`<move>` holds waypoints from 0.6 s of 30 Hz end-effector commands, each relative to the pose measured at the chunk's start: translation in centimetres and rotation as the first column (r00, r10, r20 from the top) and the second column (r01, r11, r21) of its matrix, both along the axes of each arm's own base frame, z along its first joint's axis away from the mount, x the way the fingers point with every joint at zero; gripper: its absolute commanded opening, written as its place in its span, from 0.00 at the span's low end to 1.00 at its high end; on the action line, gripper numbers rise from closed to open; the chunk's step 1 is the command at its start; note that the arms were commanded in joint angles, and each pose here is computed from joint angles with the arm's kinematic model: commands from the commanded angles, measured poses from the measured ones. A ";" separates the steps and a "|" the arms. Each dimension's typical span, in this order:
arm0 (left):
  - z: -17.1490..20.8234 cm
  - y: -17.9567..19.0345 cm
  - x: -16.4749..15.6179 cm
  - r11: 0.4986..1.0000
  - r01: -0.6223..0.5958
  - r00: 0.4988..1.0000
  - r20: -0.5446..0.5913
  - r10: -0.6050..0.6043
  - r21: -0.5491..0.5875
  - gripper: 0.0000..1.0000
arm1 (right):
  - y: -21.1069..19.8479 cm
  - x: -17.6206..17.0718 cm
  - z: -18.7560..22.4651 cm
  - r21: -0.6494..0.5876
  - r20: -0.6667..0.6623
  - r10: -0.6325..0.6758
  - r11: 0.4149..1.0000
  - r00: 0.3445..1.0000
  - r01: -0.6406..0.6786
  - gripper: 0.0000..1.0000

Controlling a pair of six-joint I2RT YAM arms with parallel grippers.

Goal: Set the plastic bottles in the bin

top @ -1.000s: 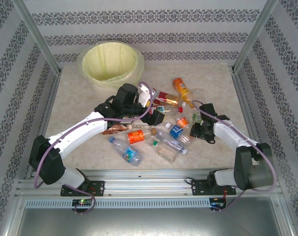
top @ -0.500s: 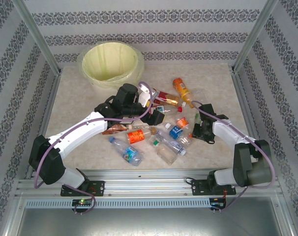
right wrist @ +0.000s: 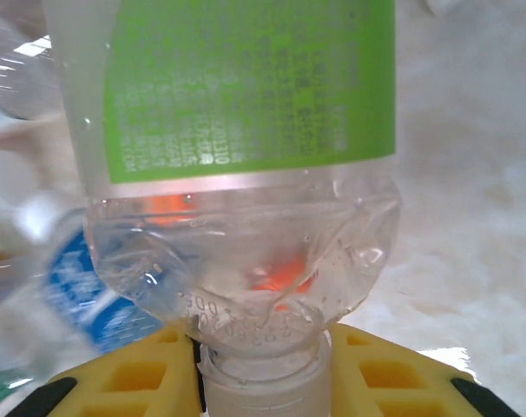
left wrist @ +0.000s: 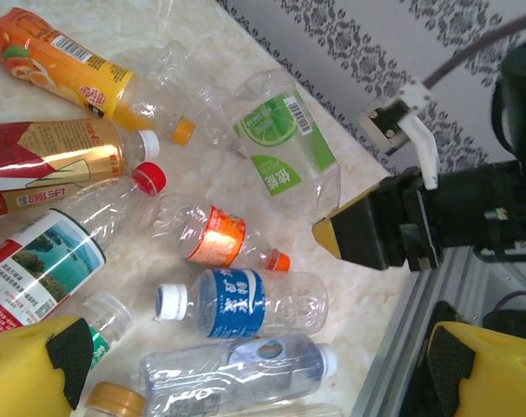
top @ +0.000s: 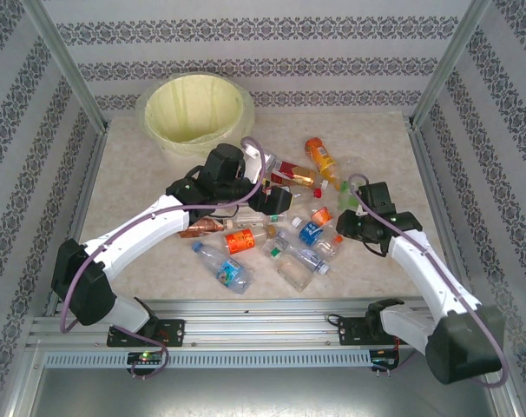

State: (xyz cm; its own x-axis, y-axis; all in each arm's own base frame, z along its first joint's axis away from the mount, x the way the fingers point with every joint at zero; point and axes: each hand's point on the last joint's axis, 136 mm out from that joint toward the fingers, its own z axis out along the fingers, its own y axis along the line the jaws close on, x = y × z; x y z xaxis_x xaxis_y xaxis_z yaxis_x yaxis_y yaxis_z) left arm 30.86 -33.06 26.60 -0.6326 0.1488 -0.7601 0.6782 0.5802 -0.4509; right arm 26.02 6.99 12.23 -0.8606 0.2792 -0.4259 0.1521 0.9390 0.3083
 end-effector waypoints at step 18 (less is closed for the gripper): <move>1.6 -2.0 0.4 0.961 -0.087 0.960 -0.280 0.011 -0.261 1.00 | 14.3 -1.8 13.4 0.337 0.368 0.363 0.806 0.856 -0.487 0.31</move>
State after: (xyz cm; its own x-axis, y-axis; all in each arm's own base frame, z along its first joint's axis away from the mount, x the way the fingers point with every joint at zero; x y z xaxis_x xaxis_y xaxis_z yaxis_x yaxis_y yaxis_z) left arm 30.98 -34.76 27.24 -0.8243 -0.0429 -0.5645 0.4778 0.4821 -0.7344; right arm 24.43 19.42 23.53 -0.8145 0.1327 -0.5648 -0.3107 0.7224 0.6178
